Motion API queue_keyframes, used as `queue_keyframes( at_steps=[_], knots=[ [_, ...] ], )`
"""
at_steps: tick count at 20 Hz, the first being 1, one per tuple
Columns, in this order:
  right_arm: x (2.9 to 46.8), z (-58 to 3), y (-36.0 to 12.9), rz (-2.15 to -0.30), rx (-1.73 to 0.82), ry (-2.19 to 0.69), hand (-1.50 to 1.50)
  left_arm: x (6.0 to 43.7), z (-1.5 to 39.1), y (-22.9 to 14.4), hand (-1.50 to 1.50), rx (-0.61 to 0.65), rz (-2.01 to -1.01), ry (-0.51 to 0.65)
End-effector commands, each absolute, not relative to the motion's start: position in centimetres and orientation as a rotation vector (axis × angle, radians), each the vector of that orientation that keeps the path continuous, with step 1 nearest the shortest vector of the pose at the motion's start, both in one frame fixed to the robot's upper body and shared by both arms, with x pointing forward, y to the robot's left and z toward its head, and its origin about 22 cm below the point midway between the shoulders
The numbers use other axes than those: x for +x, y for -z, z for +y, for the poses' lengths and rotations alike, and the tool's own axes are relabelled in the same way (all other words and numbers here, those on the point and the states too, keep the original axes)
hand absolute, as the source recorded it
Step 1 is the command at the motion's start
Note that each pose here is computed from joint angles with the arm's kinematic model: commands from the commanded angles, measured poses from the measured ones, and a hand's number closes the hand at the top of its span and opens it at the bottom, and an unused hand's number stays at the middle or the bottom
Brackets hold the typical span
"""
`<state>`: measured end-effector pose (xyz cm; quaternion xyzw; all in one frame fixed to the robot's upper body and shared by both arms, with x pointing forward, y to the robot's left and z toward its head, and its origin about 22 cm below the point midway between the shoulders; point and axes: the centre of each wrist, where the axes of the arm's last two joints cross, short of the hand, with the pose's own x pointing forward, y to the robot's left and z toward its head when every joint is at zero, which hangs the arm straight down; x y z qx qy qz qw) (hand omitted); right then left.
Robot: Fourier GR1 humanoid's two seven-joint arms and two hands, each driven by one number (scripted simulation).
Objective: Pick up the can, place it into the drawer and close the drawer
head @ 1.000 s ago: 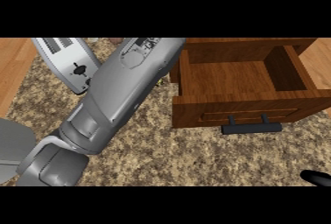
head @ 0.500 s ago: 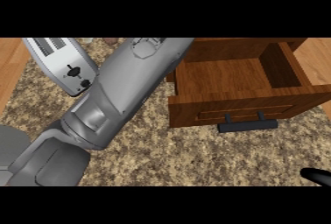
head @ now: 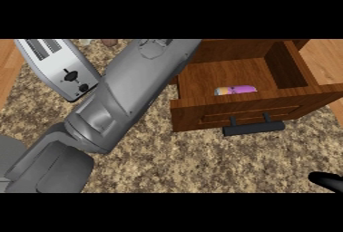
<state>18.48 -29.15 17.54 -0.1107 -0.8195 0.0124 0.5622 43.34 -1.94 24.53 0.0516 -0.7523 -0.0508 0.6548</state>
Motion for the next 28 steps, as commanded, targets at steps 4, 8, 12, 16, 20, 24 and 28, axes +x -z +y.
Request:
queue_keyframes(
  at_steps=[4, 8, 12, 16, 20, 24, 28],
  knots=[
    [19.0, -29.2, -18.0, -1.978, -0.336, -0.146, -1.5, 43.7, -1.6, -24.1, -1.5, 0.124, -1.738, 0.057],
    [20.5, -27.9, -18.5, -1.997, -0.422, -0.308, -1.5, 43.2, -2.5, -26.3, -1.5, 0.068, -1.697, 0.019],
    [23.2, -27.3, -19.0, -2.007, -0.554, -0.436, -1.5, 43.5, -1.8, -24.7, -1.5, 0.02, -1.705, 0.015],
    [24.8, -26.3, -18.7, -1.983, -0.672, -0.577, -1.5, 43.4, -2.2, -25.9, -1.5, 0.032, -1.714, -0.017],
    [27.1, -25.0, -16.8, -1.934, -0.753, -0.702, -1.5, 43.6, -2.1, -25.6, -1.5, 0.044, -1.727, 0.004],
    [28.6, -23.5, -14.8, -1.907, -0.811, -0.785, -1.5, 43.8, -1.7, -24.9, -1.5, 0.073, -1.735, -0.006],
    [30.7, -22.4, -12.8, -1.823, -0.879, -0.895, -1.5, 43.8, -1.7, -26.3, -1.5, 0.064, -1.729, 0.02]
  ],
)
